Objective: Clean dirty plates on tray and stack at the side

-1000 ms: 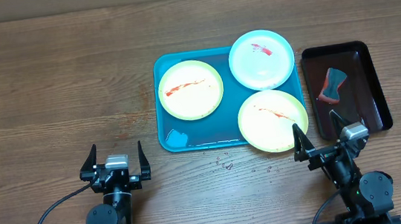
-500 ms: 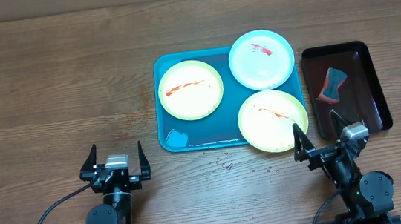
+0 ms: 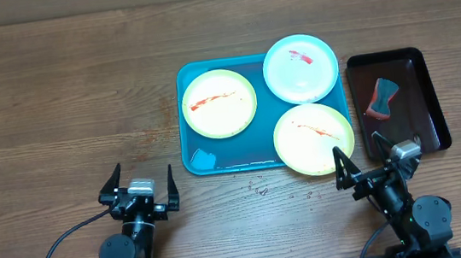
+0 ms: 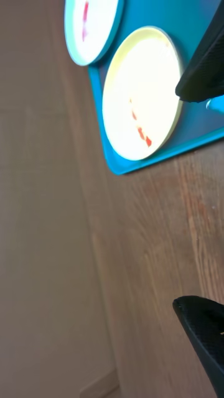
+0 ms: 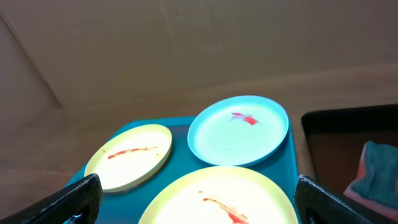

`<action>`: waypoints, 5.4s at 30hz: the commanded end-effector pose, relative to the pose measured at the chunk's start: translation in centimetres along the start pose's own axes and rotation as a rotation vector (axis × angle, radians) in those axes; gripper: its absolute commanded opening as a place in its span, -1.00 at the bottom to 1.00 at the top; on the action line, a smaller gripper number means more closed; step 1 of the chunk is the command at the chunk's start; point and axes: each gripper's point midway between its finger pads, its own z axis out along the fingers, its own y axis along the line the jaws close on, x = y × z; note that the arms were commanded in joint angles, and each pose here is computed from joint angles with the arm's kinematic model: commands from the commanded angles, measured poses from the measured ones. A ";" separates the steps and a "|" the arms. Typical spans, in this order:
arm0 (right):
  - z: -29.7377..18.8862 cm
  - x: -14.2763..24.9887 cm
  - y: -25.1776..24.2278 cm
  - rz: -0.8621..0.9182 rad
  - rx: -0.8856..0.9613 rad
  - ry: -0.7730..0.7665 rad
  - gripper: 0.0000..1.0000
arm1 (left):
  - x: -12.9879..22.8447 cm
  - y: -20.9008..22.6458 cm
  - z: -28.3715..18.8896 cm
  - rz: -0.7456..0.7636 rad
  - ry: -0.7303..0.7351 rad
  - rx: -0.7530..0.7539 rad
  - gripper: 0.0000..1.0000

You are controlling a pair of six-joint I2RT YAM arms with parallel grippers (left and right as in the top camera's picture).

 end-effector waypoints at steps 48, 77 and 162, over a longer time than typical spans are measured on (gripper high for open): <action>10.8 -12.6 -0.9 0.227 0.261 0.684 1.00 | -8.1 -6.8 12.8 -0.491 0.833 0.423 0.85; 8.0 -12.8 -7.2 0.499 0.514 0.647 1.00 | 10.6 -12.4 12.8 -0.680 1.332 -0.358 -0.14; 6.8 -11.1 -8.1 0.489 0.589 0.703 1.00 | 10.1 -8.7 16.5 -0.693 1.270 -0.288 -0.12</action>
